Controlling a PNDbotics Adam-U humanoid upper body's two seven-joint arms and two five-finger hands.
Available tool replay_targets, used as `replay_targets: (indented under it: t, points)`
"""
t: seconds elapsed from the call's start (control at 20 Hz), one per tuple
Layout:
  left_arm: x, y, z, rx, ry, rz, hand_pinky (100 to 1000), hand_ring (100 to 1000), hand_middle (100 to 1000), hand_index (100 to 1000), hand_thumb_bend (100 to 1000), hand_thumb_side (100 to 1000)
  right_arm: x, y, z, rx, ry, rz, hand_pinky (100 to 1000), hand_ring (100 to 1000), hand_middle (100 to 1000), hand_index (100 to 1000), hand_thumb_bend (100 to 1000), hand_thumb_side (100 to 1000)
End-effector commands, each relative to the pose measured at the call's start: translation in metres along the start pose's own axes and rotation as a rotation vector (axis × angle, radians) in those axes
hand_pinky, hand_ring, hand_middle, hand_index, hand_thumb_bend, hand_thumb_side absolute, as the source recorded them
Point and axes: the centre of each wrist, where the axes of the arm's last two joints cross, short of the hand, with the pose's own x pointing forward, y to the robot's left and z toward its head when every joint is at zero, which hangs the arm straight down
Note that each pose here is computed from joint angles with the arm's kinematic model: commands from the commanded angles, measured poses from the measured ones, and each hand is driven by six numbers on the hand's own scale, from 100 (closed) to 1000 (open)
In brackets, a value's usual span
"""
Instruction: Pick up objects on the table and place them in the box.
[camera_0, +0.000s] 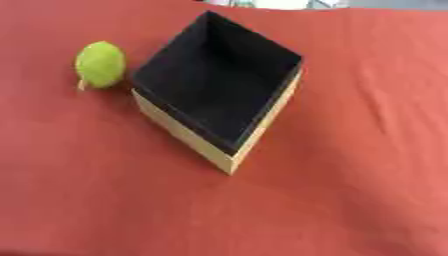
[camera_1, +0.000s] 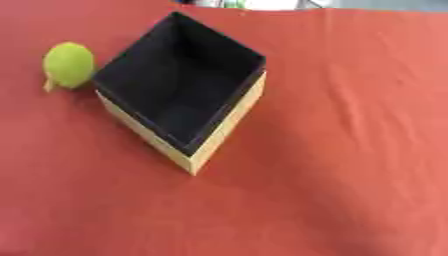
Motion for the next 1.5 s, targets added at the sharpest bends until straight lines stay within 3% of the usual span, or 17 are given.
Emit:
replay_targets:
  t: [0.05,0.5,0.75,0.95,1.3,1.5]
  points:
    - [0.005,0.004,-0.008,-0.003,-0.034,-0.008,675,622,719,832,100,671,0.003,-0.006,-0.006,-0.017,-0.02,0.004,741,620,651,839,100,595]
    - [0.006,0.008,-0.01,-0.009,-0.041,-0.031,677,628,721,833,100,654,0.003,-0.007,-0.005,-0.024,-0.012,0.007,740,614,646,839,100,595]
    - [0.005,0.02,-0.028,-0.08,-0.084,-0.183,703,685,726,834,100,580,0.003,-0.008,-0.007,-0.027,-0.015,0.016,741,616,646,839,100,595]
    - [-0.02,0.037,-0.05,-0.157,-0.078,-0.368,711,697,741,842,100,567,0.002,-0.01,-0.007,-0.012,-0.018,0.029,741,616,646,839,100,593]
    - [-0.085,0.085,-0.092,-0.257,0.058,-0.581,735,726,772,871,100,573,0.005,-0.011,-0.011,0.073,-0.033,0.052,742,618,647,839,100,580]
    - [-0.111,0.115,-0.112,-0.286,0.14,-0.68,751,743,778,881,100,626,0.006,-0.01,-0.012,0.08,-0.021,0.048,743,619,647,839,100,584]
